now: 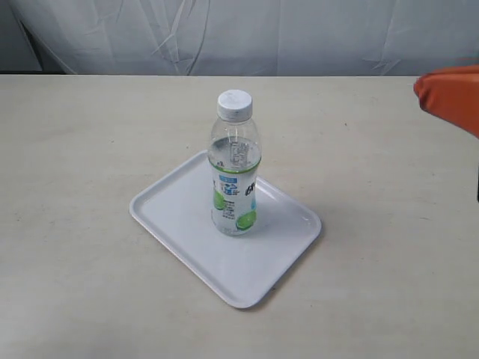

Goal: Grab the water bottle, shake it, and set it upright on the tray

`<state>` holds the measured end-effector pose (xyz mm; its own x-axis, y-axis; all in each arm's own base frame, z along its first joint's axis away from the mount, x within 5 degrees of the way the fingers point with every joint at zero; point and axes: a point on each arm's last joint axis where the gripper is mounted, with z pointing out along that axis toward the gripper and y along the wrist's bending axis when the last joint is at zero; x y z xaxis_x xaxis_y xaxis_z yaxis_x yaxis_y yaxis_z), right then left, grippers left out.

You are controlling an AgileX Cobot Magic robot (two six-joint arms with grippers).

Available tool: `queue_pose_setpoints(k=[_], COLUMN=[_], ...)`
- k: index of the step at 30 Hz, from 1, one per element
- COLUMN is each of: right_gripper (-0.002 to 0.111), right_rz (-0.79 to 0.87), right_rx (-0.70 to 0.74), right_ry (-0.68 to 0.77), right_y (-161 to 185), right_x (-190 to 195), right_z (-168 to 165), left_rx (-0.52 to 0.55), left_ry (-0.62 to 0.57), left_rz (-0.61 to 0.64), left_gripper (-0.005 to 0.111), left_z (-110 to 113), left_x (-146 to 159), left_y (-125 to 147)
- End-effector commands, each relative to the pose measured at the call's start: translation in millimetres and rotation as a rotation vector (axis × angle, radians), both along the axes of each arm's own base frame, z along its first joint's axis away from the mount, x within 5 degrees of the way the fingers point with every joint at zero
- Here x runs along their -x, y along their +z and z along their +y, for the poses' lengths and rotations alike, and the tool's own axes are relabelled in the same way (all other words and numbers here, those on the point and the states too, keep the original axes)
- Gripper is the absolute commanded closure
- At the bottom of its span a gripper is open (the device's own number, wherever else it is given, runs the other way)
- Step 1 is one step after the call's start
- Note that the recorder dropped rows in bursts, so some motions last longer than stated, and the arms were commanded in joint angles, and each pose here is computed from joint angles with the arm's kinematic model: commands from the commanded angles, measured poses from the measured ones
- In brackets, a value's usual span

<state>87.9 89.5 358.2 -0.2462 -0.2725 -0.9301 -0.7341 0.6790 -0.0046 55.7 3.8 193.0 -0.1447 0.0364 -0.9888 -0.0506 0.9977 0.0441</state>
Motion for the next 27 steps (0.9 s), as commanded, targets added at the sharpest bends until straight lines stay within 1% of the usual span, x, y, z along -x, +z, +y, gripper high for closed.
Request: queue_pose_setpoints(k=[1,6,8,9,13,16,19,24,27], right_gripper=[0.109,0.109,0.109,0.109,0.109,0.109,0.109,0.109,0.109], right_rz=[0.017,0.009,-0.002,0.010,-0.027,-0.111,-0.177,-0.243,-0.242], right_rx=[0.020,0.012,-0.028,-0.074,-0.194,-0.242,-0.265,-0.290,-0.285], right_ry=[-0.007,-0.009,-0.041,-0.066,-0.227,-0.385,-0.469,-0.492,-0.498], right_y=[-2,-1,3,6,15,22,25,28,25], right_x=[3,5,9,12,21,32,45,62,61], right_z=[-4,-6,-14,-18,-39,-56,-65,-69,-70], left_rx=[0.000,0.000,0.000,0.000,0.000,0.000,0.000,0.000,0.000], left_ry=[0.001,0.001,0.001,0.001,0.001,0.001,0.001,0.001,0.001], left_rz=[-0.006,-0.006,-0.006,-0.006,-0.006,-0.006,-0.006,-0.006,-0.006], left_gripper=[0.107,0.107,0.107,0.107,0.107,0.107,0.107,0.107,0.107], left_z=[0,0,0,0,0,0,0,0,0], left_x=[0,0,0,0,0,0,0,0,0], left_y=[0,0,0,0,0,0,0,0,0])
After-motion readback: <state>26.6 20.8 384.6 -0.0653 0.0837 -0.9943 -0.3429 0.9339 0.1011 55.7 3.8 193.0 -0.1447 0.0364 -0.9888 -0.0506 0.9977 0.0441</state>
